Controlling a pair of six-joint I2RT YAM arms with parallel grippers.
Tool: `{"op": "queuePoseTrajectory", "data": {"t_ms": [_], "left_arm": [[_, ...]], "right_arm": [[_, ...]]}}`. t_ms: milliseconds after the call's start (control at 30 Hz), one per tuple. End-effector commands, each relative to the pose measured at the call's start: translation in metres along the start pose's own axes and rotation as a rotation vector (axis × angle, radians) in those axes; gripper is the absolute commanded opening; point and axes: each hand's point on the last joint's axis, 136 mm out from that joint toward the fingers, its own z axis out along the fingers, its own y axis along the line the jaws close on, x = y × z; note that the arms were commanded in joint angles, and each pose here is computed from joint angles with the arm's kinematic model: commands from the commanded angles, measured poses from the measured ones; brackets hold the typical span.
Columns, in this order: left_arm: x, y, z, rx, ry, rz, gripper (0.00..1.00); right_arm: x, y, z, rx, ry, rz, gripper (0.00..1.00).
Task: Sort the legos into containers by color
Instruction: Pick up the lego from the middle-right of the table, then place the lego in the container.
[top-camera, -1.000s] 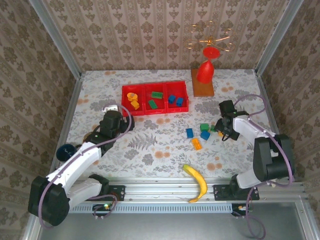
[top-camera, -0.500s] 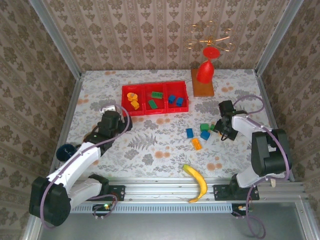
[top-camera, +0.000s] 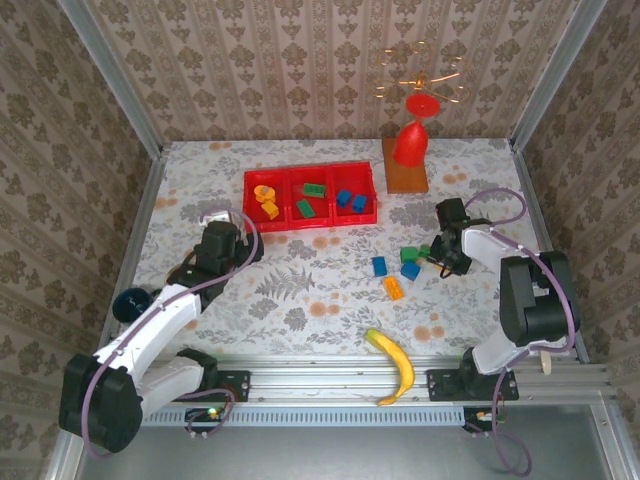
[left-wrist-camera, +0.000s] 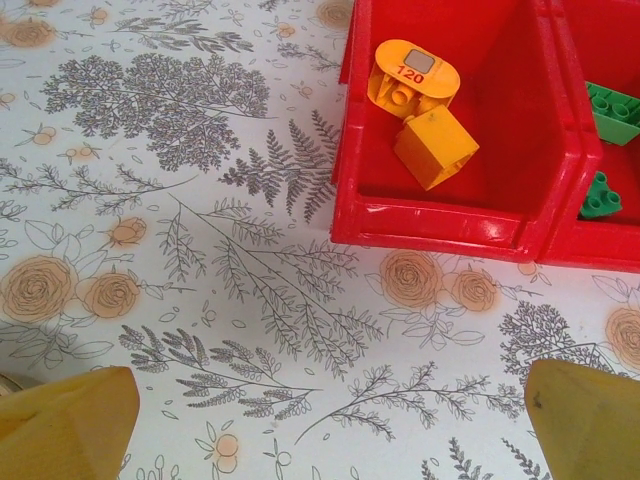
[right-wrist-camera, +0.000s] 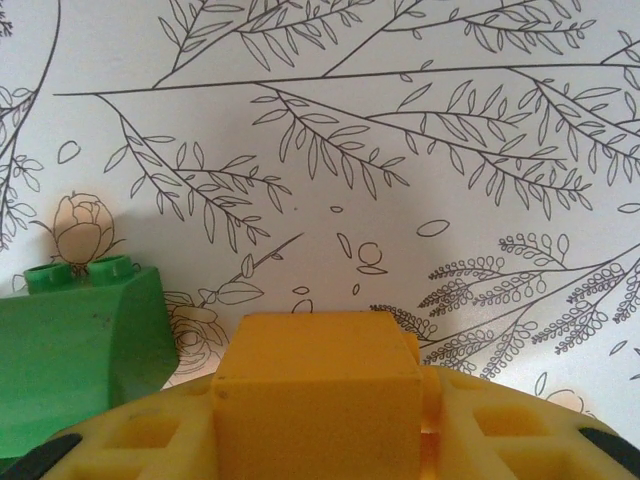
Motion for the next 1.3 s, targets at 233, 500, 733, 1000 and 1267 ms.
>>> {"op": "queuePoseTrajectory", "data": {"t_ms": [233, 500, 733, 1000, 1267], "left_arm": [[0.007, 0.007, -0.001, -0.01, 0.014, -0.03, 1.0], [0.008, 0.009, -0.002, -0.016, 0.011, -0.037, 1.0], [0.008, 0.013, -0.002, -0.027, 0.007, -0.06, 1.0], [0.012, 0.021, -0.003, -0.06, -0.001, -0.104, 1.0], [0.019, 0.024, -0.002, -0.062, 0.014, -0.111, 1.0]], "right_arm": [[0.009, -0.012, -0.029, -0.014, -0.016, -0.005, 0.32], [0.007, -0.003, -0.055, -0.081, -0.078, -0.013, 0.26], [0.007, 0.038, -0.091, -0.182, -0.152, -0.088, 0.26], [0.016, 0.129, -0.131, -0.315, -0.21, -0.264, 0.26], [0.029, 0.241, -0.152, -0.405, -0.221, -0.497, 0.27]]}}
